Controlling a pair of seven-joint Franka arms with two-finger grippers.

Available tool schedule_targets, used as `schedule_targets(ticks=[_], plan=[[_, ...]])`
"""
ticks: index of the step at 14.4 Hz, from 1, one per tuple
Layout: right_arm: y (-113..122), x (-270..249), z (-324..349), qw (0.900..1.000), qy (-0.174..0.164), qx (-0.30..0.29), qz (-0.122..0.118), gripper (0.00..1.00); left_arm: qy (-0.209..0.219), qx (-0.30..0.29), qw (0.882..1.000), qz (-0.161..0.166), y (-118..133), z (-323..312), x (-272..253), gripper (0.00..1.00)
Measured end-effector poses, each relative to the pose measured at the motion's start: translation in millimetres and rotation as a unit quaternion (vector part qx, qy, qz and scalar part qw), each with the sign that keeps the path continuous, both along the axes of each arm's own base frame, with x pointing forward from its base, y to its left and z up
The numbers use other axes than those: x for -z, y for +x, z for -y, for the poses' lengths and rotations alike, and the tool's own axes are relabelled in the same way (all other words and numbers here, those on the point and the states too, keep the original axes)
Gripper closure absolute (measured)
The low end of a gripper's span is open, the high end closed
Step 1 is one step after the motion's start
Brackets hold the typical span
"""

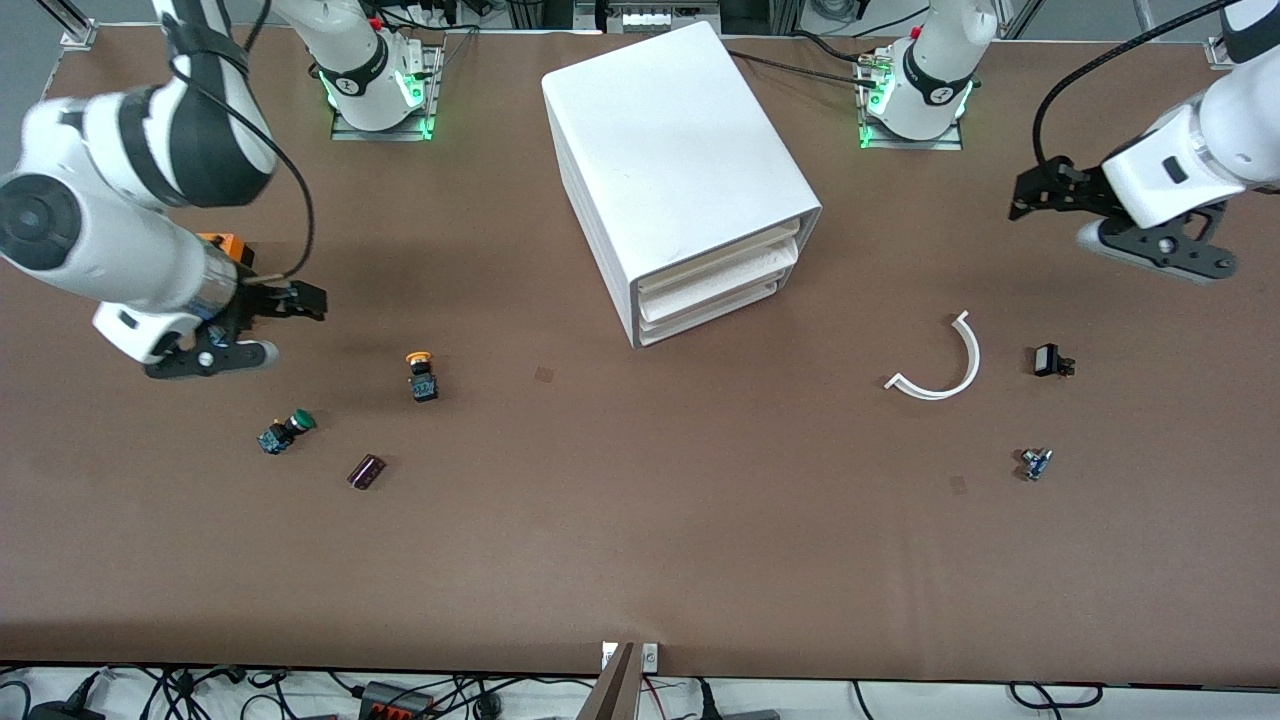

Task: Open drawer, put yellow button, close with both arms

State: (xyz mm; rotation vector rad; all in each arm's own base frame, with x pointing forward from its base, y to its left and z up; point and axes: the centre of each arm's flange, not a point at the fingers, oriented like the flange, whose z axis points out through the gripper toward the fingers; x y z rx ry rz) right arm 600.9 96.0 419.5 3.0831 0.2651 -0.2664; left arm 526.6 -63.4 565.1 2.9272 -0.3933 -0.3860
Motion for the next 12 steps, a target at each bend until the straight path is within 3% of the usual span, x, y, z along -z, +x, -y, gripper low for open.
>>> schedule_targets(ticks=[3,6,9,12], plan=[[4,44,-36,0.999,-0.003,-0.028,-0.015,0.0,-0.065,0.02,0.996,-0.053,7,34,35,0.0],[7,80,-51,0.999,-0.002,-0.035,-0.028,0.0,-0.163,0.035,0.981,-0.1,22,55,83,0.0],[12,124,-63,0.999,0.0,-0.042,-0.024,0.0,-0.279,0.012,0.951,-0.136,44,77,147,0.0],[13,169,-71,0.998,-0.003,-0.048,-0.033,0.0,-0.388,0.009,0.913,-0.123,58,92,211,0.0]])
